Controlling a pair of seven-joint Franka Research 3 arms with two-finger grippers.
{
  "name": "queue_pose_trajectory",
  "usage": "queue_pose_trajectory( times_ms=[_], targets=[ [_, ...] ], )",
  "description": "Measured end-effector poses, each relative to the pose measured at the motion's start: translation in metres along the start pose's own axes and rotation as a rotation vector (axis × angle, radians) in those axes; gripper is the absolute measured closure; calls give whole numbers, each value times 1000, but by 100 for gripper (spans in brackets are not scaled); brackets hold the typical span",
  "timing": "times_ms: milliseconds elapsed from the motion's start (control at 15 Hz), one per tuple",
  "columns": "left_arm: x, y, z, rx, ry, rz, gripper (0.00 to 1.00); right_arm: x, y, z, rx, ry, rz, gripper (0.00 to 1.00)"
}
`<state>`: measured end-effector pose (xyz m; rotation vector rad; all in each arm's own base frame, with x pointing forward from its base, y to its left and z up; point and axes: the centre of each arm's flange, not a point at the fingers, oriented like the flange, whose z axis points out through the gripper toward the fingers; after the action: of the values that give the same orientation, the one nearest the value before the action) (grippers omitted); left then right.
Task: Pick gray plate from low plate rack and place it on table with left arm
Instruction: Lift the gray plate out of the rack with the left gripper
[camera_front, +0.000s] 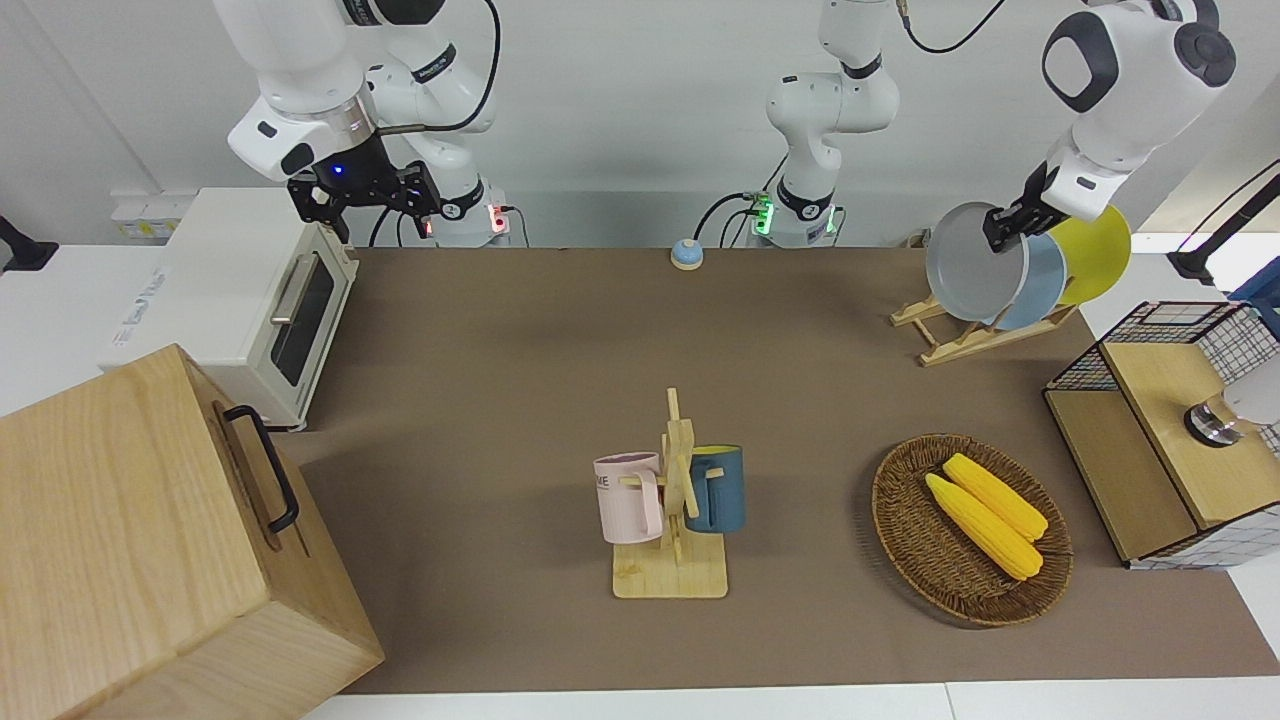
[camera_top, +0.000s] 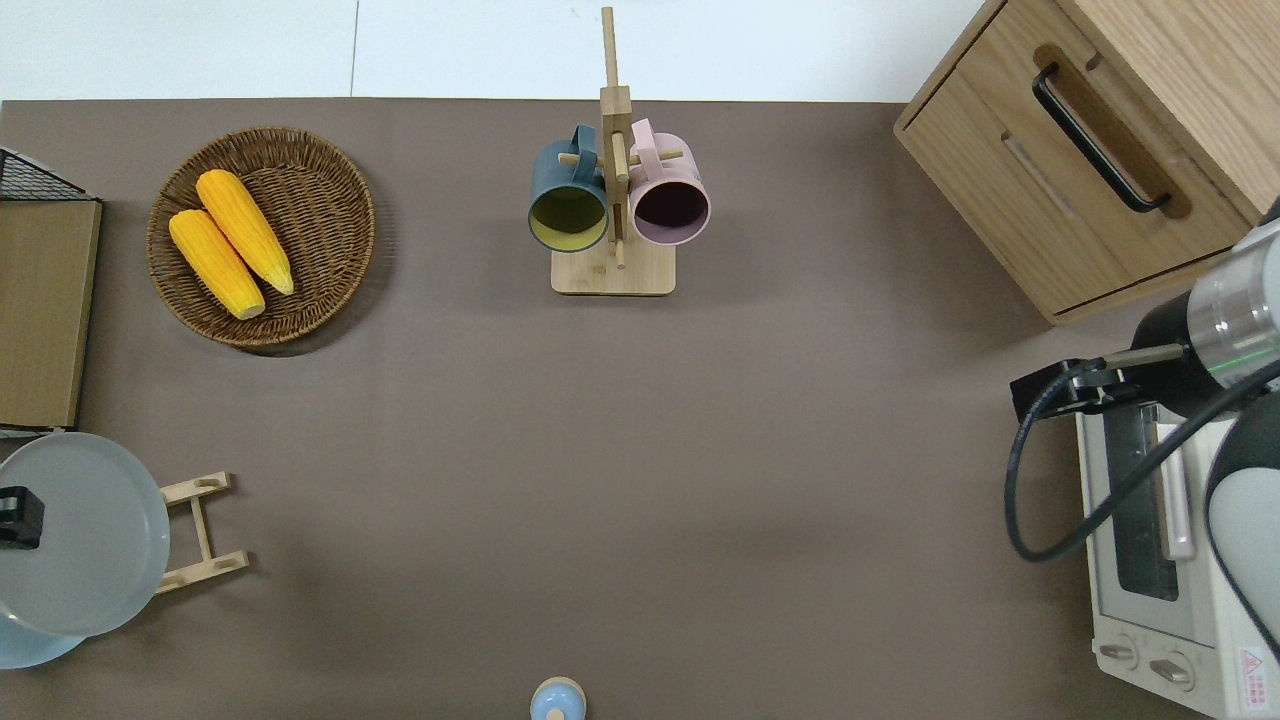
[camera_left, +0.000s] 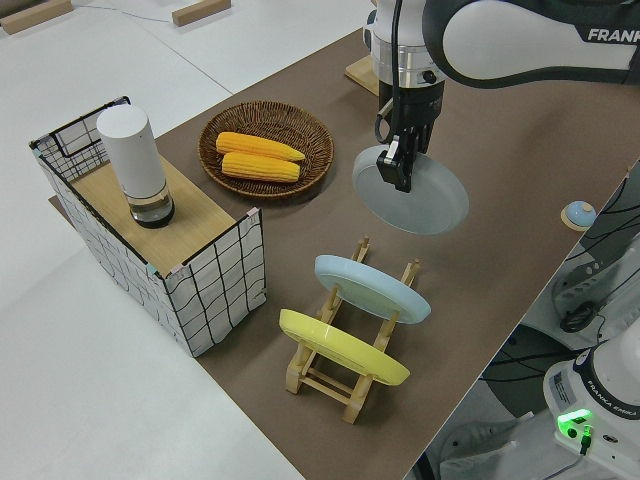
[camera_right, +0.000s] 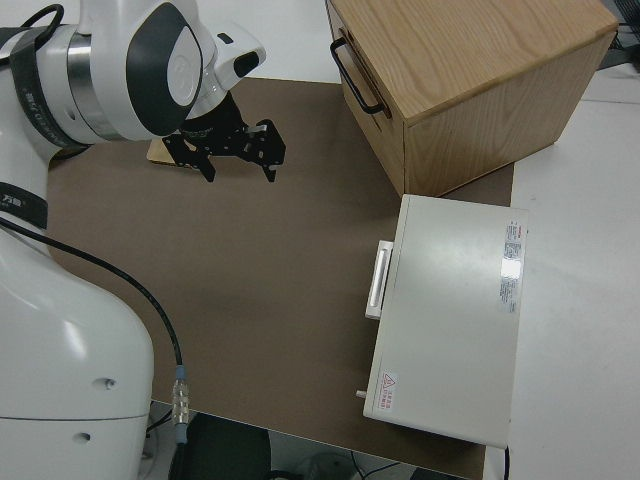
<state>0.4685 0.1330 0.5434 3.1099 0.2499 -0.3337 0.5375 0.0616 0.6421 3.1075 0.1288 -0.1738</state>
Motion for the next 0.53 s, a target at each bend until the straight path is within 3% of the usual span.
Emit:
queue_pose_trajectory(
  times_ms=[533],
  targets=[
    [-15,29,-57,-1,29,48,88,0,0,0,0,0,0,1]
  ],
)
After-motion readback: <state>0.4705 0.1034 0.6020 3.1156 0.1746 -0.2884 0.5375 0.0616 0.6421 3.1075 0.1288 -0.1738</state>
